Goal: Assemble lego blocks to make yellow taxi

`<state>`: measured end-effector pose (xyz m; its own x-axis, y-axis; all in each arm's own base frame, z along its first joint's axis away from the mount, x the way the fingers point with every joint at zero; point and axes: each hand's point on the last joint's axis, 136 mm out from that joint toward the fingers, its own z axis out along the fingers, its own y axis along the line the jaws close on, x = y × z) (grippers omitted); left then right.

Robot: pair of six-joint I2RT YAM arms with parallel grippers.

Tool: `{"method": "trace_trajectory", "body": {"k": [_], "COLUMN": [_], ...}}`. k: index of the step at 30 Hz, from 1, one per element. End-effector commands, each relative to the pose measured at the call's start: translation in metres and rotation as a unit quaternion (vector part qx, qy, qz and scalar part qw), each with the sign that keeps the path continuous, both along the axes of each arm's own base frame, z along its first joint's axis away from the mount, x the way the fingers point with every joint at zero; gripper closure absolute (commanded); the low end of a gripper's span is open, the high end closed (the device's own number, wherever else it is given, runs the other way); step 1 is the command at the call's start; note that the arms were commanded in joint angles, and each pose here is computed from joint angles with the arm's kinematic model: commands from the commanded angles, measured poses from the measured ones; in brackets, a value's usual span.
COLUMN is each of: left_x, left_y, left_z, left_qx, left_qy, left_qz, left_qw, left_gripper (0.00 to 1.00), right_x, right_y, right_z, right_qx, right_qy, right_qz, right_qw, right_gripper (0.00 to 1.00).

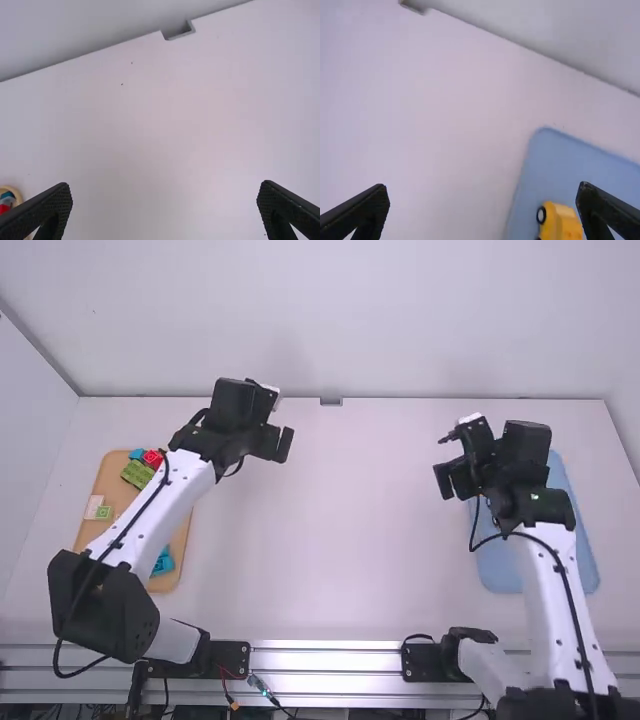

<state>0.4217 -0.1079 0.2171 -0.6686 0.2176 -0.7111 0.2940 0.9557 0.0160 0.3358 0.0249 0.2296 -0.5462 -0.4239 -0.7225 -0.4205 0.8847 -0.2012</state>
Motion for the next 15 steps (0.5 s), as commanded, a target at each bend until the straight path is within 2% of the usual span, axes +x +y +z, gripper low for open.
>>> {"method": "trace_trajectory", "body": {"k": [1, 15], "left_x": [0.001, -0.007], "left_y": [0.006, 0.082], "left_z": [0.029, 0.055], "left_qx": [-0.007, -0.028], "left_qy": [-0.025, -0.108], "left_qz": [0.020, 0.117], "left_qw": [0.999, 0.987], "left_gripper": [0.01, 0.19], "right_x": [-0.010, -0.021], "right_y": [0.022, -0.020], "right_z": [0.027, 0.035], "right_qx": [0.001, 0.022], "right_qy": [-0.039, -0.120], "right_qz": [0.029, -0.116], "right_qw": [0.999, 0.986], "right_gripper": [0.01, 0.20]}}
